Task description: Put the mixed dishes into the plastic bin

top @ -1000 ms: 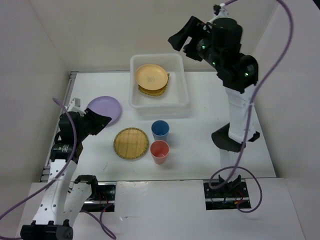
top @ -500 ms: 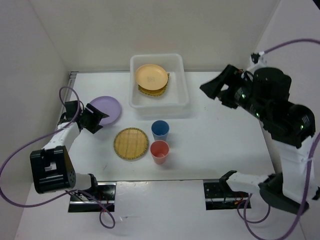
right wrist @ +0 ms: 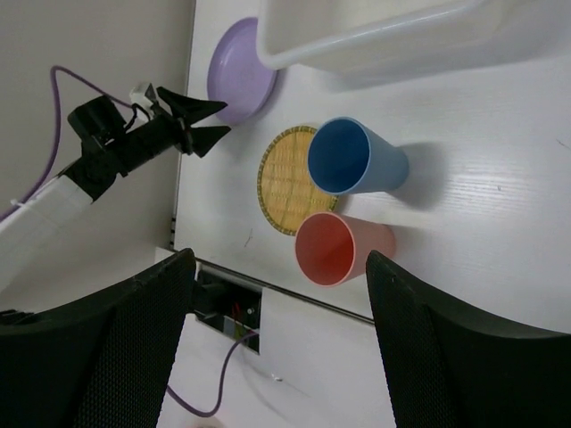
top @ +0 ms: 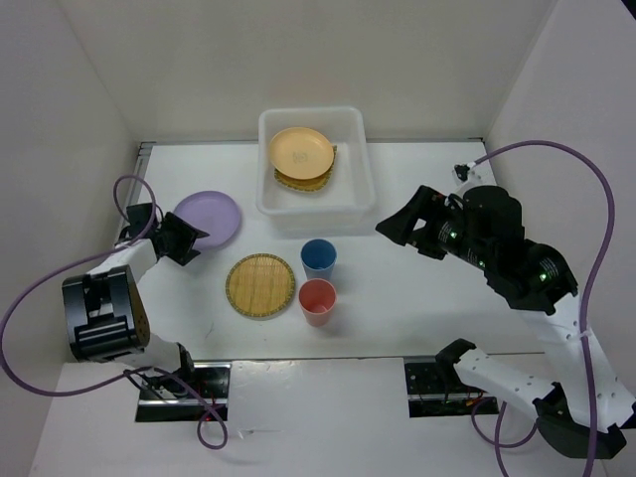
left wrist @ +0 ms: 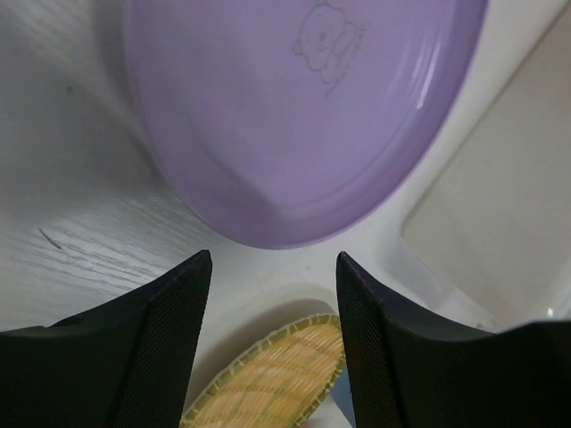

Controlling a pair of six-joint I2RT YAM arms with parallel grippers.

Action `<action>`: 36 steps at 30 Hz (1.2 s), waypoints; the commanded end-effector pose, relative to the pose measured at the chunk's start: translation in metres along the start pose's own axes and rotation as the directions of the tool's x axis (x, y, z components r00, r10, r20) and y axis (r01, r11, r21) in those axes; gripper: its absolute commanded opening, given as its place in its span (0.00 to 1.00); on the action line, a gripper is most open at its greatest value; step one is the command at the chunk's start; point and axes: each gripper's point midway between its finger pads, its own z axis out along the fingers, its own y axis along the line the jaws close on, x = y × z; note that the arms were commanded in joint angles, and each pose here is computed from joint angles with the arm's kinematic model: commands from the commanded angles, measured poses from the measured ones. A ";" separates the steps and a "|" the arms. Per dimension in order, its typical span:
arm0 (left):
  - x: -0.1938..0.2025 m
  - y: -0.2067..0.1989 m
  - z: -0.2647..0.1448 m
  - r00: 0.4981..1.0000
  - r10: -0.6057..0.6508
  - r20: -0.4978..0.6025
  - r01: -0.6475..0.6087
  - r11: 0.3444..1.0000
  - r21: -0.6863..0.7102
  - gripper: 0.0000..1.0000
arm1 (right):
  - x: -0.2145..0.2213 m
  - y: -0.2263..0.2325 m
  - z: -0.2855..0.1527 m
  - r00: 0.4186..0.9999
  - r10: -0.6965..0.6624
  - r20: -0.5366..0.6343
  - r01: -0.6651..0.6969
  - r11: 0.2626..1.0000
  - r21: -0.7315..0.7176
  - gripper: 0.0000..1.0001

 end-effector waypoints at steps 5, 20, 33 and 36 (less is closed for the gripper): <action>0.002 0.025 0.024 0.998 -0.055 -0.021 0.054 0.997 -0.050 0.65 | -0.014 0.017 -0.012 0.996 0.020 0.085 -0.011 0.995 -0.102 0.82; 0.012 0.056 0.063 0.981 -0.174 -0.088 0.164 0.980 -0.113 0.14 | -0.009 0.012 -0.012 0.996 0.038 0.076 -0.031 0.995 -0.096 0.82; -0.047 0.010 0.001 0.972 -0.180 0.148 0.190 0.980 -0.056 0.00 | -0.011 0.012 -0.018 0.994 0.048 0.094 -0.038 0.994 -0.104 0.82; -0.074 -0.032 -0.032 0.957 -0.178 0.227 0.171 0.984 0.054 0.00 | -0.005 0.012 -0.013 0.996 0.055 0.070 -0.047 0.993 -0.111 0.82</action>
